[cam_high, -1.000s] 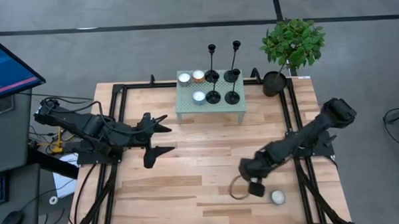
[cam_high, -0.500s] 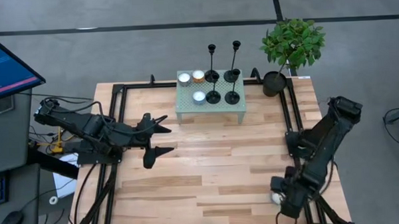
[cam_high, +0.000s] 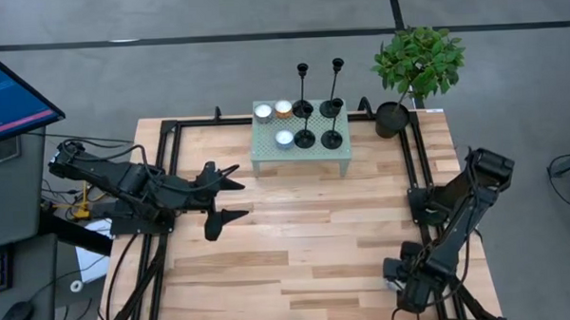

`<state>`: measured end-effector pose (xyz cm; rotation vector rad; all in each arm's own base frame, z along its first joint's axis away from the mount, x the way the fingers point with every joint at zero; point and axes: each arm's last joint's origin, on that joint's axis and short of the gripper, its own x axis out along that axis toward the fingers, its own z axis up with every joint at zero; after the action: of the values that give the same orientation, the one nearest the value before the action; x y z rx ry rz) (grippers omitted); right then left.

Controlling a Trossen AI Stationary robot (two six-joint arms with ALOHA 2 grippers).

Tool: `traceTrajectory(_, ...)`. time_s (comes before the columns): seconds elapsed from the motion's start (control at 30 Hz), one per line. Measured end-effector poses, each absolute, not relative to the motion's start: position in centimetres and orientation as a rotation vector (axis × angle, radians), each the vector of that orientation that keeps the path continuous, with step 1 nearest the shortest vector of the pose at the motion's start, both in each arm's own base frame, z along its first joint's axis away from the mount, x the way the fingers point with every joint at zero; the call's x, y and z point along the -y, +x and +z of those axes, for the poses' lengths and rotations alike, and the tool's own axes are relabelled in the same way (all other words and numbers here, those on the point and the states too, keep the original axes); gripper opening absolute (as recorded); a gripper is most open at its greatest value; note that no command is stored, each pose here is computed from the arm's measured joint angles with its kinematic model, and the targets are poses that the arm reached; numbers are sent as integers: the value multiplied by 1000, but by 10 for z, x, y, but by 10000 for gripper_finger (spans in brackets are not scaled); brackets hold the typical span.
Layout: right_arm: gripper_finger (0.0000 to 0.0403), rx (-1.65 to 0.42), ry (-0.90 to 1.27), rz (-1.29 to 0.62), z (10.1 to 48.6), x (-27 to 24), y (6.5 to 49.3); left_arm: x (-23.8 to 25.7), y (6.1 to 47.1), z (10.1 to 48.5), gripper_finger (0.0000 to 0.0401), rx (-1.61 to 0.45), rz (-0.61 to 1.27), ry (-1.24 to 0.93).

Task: Pick & Place candle stick holders
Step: Put the blue scented candle on the shelf

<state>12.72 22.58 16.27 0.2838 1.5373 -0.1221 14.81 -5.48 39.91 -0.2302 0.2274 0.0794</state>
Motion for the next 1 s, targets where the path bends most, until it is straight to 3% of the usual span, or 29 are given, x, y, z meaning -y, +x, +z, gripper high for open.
traceTrajectory(0.33, 370, -1519, 310, -89, 154, -230, 139, 55, 148, 399, 337, -226, 79, -231)
traceTrajectory(0.6, 303, -1505, 310, -74, 146, -224, 160, 55, 148, 399, 337, -226, 79, -228)
traceTrajectory(1.0, 286, -1396, 306, -40, 154, -171, 223, 55, 148, 397, 337, -251, 83, -215)
